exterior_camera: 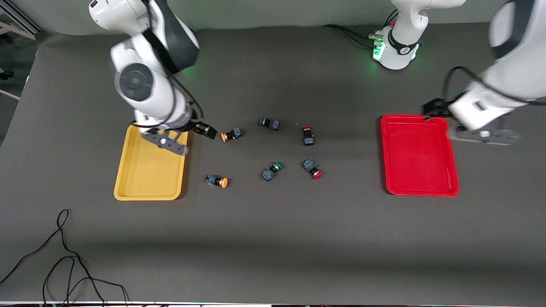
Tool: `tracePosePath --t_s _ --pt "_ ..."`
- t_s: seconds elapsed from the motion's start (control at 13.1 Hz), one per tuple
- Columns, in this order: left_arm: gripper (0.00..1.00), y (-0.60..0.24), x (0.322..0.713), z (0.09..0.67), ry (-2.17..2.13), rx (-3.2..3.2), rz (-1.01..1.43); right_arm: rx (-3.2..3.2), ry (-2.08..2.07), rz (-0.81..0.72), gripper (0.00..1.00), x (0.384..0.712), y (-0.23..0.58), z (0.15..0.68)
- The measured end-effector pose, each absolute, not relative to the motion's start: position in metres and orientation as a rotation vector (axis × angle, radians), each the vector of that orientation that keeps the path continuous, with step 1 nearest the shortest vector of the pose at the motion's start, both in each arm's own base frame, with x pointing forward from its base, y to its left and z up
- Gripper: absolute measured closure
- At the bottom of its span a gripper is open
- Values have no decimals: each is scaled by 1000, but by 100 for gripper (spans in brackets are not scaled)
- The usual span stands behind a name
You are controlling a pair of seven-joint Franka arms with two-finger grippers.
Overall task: Place red and yellow buttons in trays
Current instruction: 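Reach the right gripper to an orange button while the left gripper reaches a red button, then close the right gripper on the orange button while the left gripper grasps the red button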
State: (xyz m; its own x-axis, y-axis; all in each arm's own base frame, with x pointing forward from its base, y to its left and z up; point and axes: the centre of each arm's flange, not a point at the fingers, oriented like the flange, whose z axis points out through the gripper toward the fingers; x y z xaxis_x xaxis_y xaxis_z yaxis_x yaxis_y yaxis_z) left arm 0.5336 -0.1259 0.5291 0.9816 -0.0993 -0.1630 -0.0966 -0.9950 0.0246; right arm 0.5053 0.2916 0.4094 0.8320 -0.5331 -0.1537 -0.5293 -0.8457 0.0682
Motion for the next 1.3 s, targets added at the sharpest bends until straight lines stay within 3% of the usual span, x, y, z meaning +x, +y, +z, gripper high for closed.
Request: tracePosePath --t_s 0.23,0.53,0.99,1.07,1.15,1.3 --pt "0 -224 503 492 -51 3112 -205 2902 -1124 -205 0 474 304 337" --pt "0 -348 434 443 45 3123 -149 2818 -1242 -148 0 430 319 254" --pt "0 -393 400 365 83 3105 -106 2792 -1278 -76 2 413 325 176" --pt "0 -394 396 344 106 3104 -104 2792 -1273 -79 6 410 328 170" --pt "0 -396 392 321 118 3113 -107 2797 -1267 -79 15 408 330 168" --pt "0 -402 389 273 131 3127 -106 2805 -1266 -76 42 408 333 170"
